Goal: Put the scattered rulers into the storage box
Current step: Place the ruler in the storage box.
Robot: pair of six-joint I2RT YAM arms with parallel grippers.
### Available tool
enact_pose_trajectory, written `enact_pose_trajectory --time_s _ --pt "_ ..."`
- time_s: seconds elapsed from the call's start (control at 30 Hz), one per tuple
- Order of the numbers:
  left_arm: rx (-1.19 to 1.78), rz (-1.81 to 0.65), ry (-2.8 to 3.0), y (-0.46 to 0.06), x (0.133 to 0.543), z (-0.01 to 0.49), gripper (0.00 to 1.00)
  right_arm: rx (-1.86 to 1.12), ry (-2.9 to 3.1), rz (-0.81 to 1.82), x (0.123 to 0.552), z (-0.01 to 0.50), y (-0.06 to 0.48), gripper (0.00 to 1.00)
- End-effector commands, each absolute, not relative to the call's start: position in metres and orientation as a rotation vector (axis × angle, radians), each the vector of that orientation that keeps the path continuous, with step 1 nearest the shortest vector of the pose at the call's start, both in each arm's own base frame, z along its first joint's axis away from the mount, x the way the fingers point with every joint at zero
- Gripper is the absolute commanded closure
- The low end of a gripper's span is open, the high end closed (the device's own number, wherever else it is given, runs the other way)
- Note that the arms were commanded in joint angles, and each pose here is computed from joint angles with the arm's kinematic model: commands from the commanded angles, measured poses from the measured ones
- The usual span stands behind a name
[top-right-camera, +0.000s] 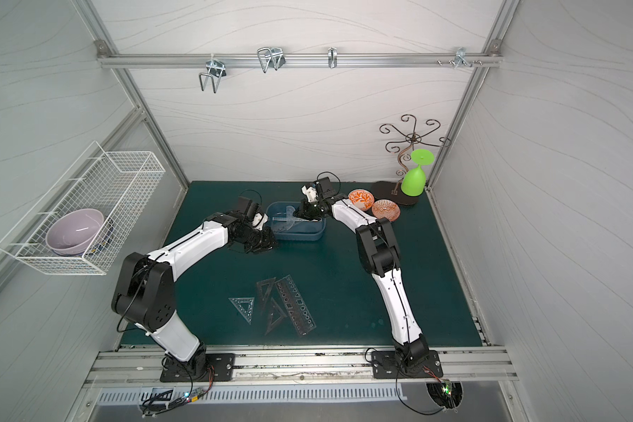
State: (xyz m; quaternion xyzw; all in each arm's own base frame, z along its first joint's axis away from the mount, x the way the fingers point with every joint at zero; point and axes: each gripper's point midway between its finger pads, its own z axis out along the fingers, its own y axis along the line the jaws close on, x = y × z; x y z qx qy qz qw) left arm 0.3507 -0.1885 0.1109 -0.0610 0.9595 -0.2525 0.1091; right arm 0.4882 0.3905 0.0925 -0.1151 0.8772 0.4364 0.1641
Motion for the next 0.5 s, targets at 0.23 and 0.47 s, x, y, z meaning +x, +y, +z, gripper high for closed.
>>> enact_pose_trajectory --time_s 0.23,0.47 --pt "-0.165 -0.775 2.794 -0.190 0.355 0.114 0.63 -0.341 2.558 1.201 0.488 0.067 0.391 0.86" --pt "-0.171 -0.800 2.786 -0.192 0.355 0.117 0.62 -0.353 2.515 1.173 0.495 0.094 0.382 0.78"
